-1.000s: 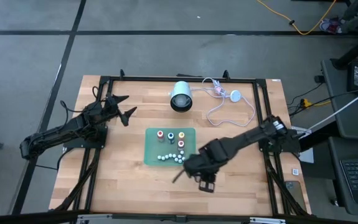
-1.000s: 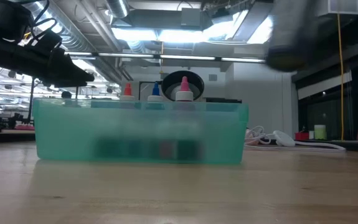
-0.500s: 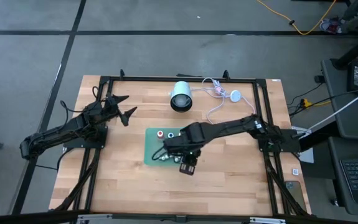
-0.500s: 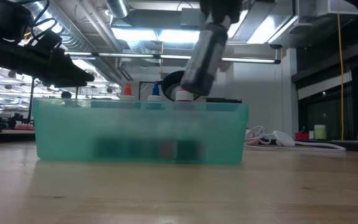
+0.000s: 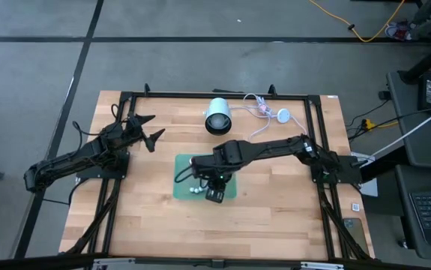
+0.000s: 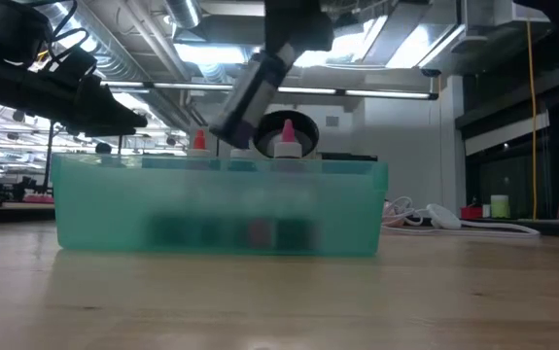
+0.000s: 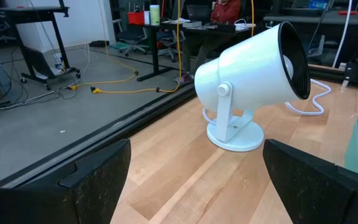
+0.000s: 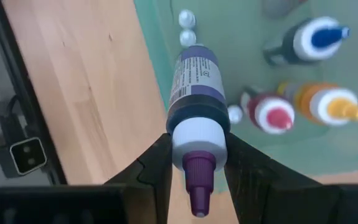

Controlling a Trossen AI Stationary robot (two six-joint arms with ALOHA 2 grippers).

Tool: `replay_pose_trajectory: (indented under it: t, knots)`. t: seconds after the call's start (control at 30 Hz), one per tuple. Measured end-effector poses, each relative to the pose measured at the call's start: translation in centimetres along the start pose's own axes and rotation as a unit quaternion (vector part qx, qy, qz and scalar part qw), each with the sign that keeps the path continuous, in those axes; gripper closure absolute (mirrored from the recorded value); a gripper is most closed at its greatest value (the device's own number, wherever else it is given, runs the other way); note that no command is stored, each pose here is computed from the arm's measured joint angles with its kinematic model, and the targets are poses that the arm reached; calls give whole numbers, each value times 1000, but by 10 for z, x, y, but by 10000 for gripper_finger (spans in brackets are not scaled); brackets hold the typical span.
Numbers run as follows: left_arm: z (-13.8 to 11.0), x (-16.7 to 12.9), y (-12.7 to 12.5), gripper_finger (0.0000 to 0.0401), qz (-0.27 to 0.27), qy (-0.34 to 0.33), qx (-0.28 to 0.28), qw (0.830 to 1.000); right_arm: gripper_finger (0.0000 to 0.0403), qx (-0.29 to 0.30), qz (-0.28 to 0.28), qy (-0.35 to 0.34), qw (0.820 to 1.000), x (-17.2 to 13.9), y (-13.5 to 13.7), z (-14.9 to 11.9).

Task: Pick & Place food coloring
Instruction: Put the large purple food coloring bottle into the bin

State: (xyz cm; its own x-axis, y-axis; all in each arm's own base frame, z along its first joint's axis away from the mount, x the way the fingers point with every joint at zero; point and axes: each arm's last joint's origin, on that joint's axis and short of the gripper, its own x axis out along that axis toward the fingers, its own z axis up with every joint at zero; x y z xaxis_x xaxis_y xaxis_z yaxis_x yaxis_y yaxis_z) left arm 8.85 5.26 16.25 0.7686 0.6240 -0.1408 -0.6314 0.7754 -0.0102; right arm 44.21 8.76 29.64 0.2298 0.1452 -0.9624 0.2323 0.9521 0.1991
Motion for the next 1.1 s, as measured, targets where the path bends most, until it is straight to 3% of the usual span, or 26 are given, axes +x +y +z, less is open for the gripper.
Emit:
replay_pose_trajectory:
  t: [0.2, 0.43, 1.1]
  knots:
    - [0, 0, 0, 40, 0, 0, 0, 1000, 280, 0, -6, -22, 1000, 2, -11, 10]
    - [0, 0, 0, 40, 0, 0, 0, 1000, 280, 2, -20, 4, 1000, 31, -23, 20]
    - [0, 0, 0, 40, 0, 0, 0, 1000, 281, -16, -25, 10, 999, 57, -38, 33]
